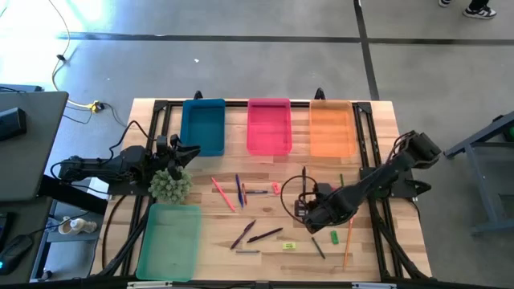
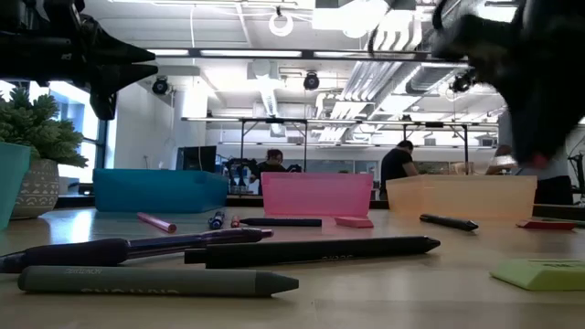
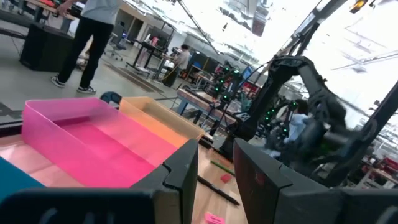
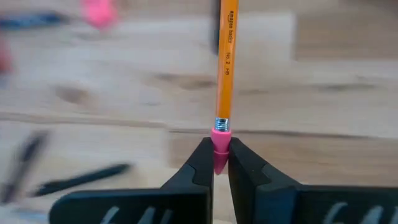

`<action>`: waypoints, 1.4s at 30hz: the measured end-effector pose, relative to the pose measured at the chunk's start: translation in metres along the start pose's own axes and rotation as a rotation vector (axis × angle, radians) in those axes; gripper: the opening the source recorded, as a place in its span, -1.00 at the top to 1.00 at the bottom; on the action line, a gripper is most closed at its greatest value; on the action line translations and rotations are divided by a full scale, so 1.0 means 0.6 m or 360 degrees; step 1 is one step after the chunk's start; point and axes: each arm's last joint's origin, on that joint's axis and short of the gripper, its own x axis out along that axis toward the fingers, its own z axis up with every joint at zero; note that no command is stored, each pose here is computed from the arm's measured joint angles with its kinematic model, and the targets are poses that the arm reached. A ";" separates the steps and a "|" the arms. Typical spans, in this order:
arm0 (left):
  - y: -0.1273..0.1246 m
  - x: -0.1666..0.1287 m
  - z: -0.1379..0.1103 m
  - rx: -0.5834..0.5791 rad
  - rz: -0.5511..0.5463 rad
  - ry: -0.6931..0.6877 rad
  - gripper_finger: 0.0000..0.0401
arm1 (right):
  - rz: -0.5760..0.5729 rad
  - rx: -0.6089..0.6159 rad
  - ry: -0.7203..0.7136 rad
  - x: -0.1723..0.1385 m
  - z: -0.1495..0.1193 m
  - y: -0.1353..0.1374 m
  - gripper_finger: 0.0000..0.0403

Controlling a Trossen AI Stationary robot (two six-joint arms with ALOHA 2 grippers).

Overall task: Sort crayons/erasers/pens/pencils in bins
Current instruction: Put the top yellow pencil into the orange bin

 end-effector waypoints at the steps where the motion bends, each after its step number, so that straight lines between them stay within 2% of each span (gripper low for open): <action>1: 0.000 0.000 0.000 0.0000 0.0000 0.0000 0.55 | 0.0049 0.0005 -0.0037 -0.009 0.003 0.003 0.96; 5: 0.000 0.000 0.000 0.0000 0.0002 -0.0001 0.55 | 0.0156 0.0027 -0.0170 -0.044 0.019 0.011 0.96; 12: 0.002 0.000 -0.004 0.0063 0.0016 0.0039 0.47 | 0.0225 0.0024 -0.0328 -0.084 0.061 0.009 0.96; 19: 0.002 0.000 -0.008 0.0017 -0.0008 0.0093 0.26 | 0.0205 -0.0028 -0.0454 -0.115 0.115 0.000 0.96; 24: 0.001 0.000 -0.007 -0.0025 -0.0029 0.0083 0.24 | 0.0171 -0.0108 -0.0540 -0.136 0.155 -0.010 0.96; 30: -0.008 -0.001 0.010 -0.0072 -0.0139 -0.0050 0.27 | 0.0044 -0.0226 -0.0615 -0.158 0.204 -0.031 0.96; 35: -0.019 -0.005 0.042 -0.0087 -0.0088 -0.0175 0.27 | -0.0085 -0.0295 -0.0667 -0.176 0.248 -0.054 0.96; 42: -0.041 -0.009 0.102 0.0146 0.0014 -0.0326 0.27 | -0.0207 -0.0405 -0.0712 -0.194 0.304 -0.079 0.96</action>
